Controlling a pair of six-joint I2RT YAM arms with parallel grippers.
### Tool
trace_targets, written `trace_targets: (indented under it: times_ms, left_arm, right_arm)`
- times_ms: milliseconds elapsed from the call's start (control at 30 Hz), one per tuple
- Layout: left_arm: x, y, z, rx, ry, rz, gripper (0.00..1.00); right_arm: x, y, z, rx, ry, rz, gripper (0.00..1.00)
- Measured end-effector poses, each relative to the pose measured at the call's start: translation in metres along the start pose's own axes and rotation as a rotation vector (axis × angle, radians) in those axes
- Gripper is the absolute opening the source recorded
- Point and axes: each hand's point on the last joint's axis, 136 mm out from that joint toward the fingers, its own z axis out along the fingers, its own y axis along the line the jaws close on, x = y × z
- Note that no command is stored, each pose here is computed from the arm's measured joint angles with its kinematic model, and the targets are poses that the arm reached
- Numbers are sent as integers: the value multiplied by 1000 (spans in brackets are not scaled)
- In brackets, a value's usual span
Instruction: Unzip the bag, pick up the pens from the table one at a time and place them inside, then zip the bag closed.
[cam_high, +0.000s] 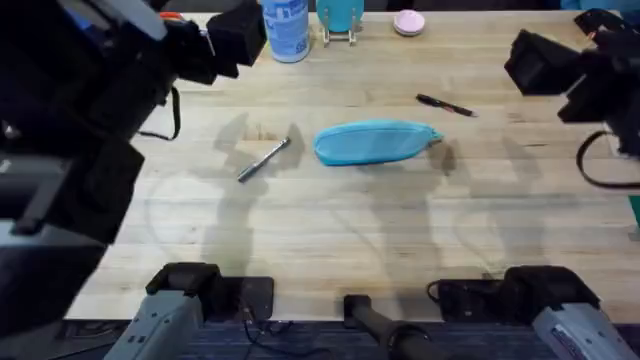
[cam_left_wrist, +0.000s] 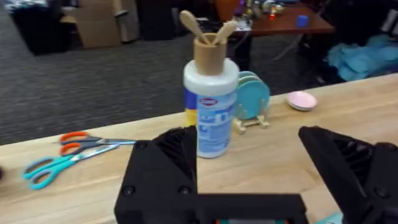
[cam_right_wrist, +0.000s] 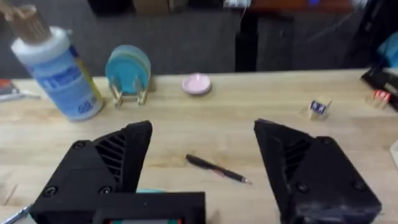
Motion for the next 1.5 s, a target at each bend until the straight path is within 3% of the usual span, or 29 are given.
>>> trace_targets:
  times_ms: [267, 733, 1067, 1333, 1500]
  left_arm:
    - [4, -20, 14, 144, 63, -23, 993]
    - [13, -63, 2, 403, 104, -46, 993]
    - [48, -99, -25, 648, 209, 32, 994]
    - [86, -112, -50, 743, 350, 48, 994]
    - [103, -116, -63, 790, 389, 130, 994]
  right_arm:
    - [2, 8, 20, -33, 215, 17, 997]
    - [6, 27, 25, -143, 296, 43, 997]
    - [18, 29, 21, -152, 350, 53, 997]
    - [18, 29, 21, -152, 351, 53, 997]
    - [18, 29, 21, -152, 351, 53, 997]
